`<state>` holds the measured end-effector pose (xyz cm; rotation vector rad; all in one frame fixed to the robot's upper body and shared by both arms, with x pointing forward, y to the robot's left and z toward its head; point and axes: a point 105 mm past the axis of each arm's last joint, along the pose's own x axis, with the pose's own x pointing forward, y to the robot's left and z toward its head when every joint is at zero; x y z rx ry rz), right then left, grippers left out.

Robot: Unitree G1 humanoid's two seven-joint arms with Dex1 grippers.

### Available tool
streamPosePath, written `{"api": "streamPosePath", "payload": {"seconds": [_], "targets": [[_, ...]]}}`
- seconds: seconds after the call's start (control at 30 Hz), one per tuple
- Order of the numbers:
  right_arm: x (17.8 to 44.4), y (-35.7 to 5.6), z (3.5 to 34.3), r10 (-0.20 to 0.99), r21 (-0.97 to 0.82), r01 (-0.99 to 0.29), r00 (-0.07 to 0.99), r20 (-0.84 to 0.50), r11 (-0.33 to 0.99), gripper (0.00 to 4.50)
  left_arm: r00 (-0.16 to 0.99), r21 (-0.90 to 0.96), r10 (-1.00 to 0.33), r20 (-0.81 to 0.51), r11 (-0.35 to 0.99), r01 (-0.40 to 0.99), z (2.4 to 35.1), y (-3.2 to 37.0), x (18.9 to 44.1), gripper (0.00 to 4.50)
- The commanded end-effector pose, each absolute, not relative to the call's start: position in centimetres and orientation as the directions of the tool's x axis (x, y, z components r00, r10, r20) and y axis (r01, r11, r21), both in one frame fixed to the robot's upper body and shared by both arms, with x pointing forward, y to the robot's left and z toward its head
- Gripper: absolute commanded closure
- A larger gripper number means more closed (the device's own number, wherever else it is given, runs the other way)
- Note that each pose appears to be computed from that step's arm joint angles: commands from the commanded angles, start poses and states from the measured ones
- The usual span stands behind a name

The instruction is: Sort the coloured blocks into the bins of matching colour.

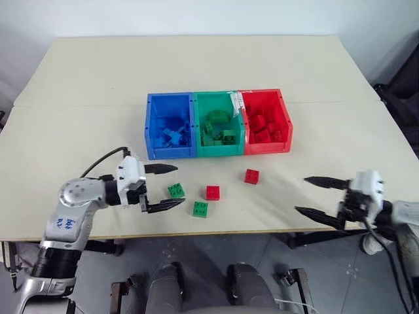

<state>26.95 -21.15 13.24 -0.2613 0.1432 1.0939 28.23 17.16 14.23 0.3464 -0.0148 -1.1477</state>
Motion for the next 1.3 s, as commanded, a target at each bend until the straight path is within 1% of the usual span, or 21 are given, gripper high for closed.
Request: {"api": "streamPosePath", "payload": {"seconds": [0.03,0.17,0.27,0.4,0.5,0.6,0.7,0.87,1.0,1.1,1.2,1.3], "targets": [[28.0,-18.7,13.3,0.890,-0.139,-0.922,0.384,-0.244,0.360,0.04,0.523,0.336,-0.843,-0.127,0.459,0.822,15.9,19.4,27.5,0.00],[29.9,-16.4,11.1,0.863,-0.130,-0.922,0.386,-0.324,0.364,0.04,0.578,0.339,-0.806,-0.130,0.512,0.789,15.6,20.5,25.9,0.00],[31.1,-15.5,10.1,0.852,-0.152,-0.913,0.409,-0.329,0.379,0.04,0.599,0.325,-0.791,-0.124,0.538,0.778,15.6,20.6,24.9,0.00],[32.7,-14.5,9.2,0.837,-0.184,-0.893,0.450,-0.313,0.411,0.04,0.598,0.316,-0.793,-0.117,0.541,0.780,15.6,20.0,24.4,0.00],[32.6,-14.3,9.7,0.856,-0.162,-0.907,0.420,-0.301,0.389,0.04,0.582,0.312,-0.805,-0.117,0.526,0.791,15.6,19.4,24.3,0.00],[32.3,-14.9,10.3,0.865,-0.149,-0.912,0.410,-0.290,0.382,0.04,0.573,0.310,-0.811,-0.114,0.519,0.796,15.7,19.1,24.3,0.00],[32.8,-15.3,10.4,0.855,-0.182,-0.899,0.436,-0.280,0.398,0.04,0.560,0.306,-0.822,-0.108,0.508,0.805,15.7,18.7,24.5,0.00],[33.8,-14.3,10.4,0.864,-0.241,-0.893,0.437,-0.250,0.381,0.04,0.498,0.305,-0.861,-0.105,0.449,0.840,15.8,17.3,24.8,0.00],[34.5,-13.7,9.8,0.868,-0.234,-0.899,0.425,-0.258,0.370,0.04,0.450,0.306,-0.887,-0.105,0.402,0.863,16.0,16.6,25.0,0.00],[34.7,-13.3,9.9,0.879,-0.219,-0.906,0.410,-0.246,0.361,0.04,0.437,0.310,-0.893,-0.109,0.387,0.868,16.1,16.5,25.0,0.00],[34.6,-12.9,10.5,0.897,-0.202,-0.914,0.390,-0.208,0.351,0.60,0.448,0.307,-0.887,-0.113,0.397,0.865,16.0,16.9,25.0,0.00],[34.4,-12.7,10.9,0.903,-0.205,-0.916,0.384,-0.192,0.345,1.61,0.458,0.302,-0.881,-0.115,0.408,0.861,15.8,17.1,24.9,0.00]]}}
